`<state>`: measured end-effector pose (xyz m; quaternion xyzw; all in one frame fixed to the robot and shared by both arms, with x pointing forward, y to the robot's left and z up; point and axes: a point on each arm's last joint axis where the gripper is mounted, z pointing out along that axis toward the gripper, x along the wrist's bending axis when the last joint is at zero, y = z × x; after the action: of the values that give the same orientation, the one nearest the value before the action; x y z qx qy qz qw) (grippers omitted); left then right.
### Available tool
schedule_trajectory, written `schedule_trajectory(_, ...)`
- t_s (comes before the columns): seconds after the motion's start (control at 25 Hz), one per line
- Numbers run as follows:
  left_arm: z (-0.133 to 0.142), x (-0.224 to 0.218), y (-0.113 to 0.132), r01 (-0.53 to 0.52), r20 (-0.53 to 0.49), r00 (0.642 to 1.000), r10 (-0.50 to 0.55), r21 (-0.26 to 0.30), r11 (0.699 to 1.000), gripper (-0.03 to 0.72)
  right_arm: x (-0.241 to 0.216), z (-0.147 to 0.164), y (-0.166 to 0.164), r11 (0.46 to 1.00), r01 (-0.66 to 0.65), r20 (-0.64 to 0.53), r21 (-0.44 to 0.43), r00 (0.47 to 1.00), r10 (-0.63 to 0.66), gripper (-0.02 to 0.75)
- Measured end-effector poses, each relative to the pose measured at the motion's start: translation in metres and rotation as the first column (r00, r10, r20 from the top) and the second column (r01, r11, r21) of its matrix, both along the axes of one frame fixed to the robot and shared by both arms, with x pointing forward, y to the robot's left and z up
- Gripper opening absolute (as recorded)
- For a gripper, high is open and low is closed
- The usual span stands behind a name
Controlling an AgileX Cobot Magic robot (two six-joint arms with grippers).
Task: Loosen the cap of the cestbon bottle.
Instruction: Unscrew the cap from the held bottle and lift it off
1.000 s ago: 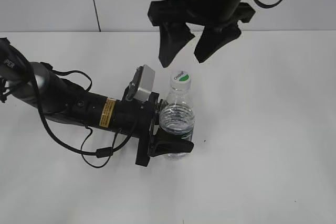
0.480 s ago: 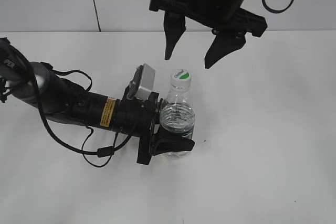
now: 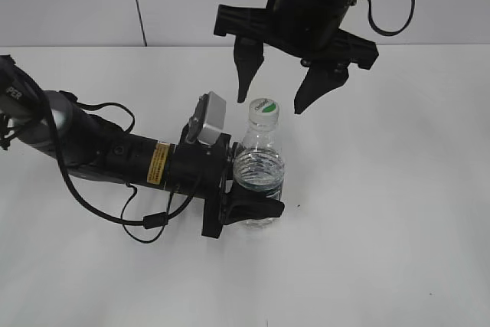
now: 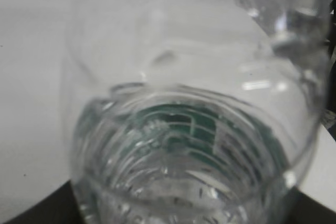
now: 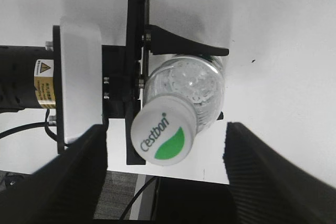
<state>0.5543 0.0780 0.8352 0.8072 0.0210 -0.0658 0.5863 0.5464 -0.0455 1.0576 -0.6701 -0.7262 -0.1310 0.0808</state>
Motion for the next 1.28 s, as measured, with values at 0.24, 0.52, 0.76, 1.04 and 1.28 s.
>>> schedule_trajectory(0.24,0.0,0.001,0.0,-0.006,-0.001,1.0,0.006,0.0,1.0,0.405,0.001,-0.005,0.002,1.0,0.001,-0.015,0.0,1.0,-0.001,0.526)
schedule_trajectory(0.52,0.0,0.001,0.0,-0.007,-0.001,1.0,0.007,0.0,1.0,0.405,0.002,-0.009,0.003,1.0,-0.002,-0.023,-0.005,1.0,0.002,0.526)
schedule_trajectory(0.76,0.0,0.001,0.0,-0.008,-0.001,1.0,0.008,-0.001,1.0,0.405,0.003,-0.013,0.004,1.0,-0.007,-0.034,-0.008,0.999,0.007,0.488)
schedule_trajectory(1.04,0.0,0.001,0.0,-0.008,-0.001,1.0,0.008,-0.001,1.0,0.405,0.003,-0.013,0.004,1.0,-0.008,-0.034,-0.007,0.999,0.008,0.364)
schedule_trajectory(1.28,0.0,0.001,0.0,-0.009,-0.001,1.0,0.009,0.0,1.0,0.405,0.003,-0.013,0.005,1.0,-0.03,-0.03,-0.005,0.999,0.03,0.302)
